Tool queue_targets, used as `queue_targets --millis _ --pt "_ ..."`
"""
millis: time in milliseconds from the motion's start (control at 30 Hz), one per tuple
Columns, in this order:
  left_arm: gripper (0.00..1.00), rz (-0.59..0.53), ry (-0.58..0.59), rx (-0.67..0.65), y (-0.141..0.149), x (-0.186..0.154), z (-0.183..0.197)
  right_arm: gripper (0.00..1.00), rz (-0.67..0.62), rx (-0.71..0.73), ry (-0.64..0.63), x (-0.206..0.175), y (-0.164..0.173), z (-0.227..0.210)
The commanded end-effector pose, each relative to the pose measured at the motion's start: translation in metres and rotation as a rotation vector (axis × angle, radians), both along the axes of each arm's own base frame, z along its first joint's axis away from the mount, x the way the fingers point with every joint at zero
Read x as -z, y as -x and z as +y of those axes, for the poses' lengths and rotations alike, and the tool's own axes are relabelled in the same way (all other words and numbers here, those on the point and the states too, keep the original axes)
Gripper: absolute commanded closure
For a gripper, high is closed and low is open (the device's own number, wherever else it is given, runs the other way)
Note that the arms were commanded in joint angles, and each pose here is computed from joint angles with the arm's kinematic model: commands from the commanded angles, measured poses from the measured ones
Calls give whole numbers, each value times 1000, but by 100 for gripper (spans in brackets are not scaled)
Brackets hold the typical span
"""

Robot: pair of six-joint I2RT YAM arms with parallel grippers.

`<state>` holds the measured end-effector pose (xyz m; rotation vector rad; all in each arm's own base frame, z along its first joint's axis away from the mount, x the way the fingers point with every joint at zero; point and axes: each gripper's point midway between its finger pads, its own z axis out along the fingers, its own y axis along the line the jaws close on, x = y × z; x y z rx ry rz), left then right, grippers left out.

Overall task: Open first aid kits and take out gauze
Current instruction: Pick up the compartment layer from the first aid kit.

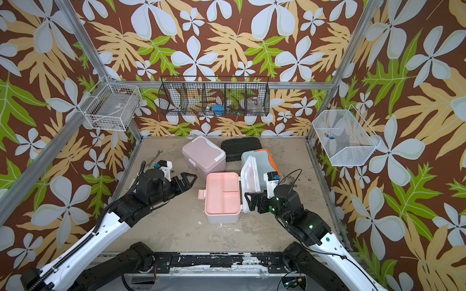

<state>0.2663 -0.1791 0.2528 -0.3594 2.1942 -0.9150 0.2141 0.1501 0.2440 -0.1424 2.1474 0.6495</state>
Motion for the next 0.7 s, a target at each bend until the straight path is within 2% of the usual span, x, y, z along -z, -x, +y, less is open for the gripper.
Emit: queue_targets --millis 0,133,333,667 --pt "2 -32 -28 24 0 -6 -5 0 -51 43 -10 -12 -6 -6" --pt "3 -33 -45 102 8 -7 -24 0 -73 49 -11 -15 -6 -8" --pt "4 -20 -131 219 26 4 -56 0 -90 48 -6 -15 -6 -9" --pt "8 57 -263 345 43 30 -80 0 -100 61 3 -9 -8 -11"
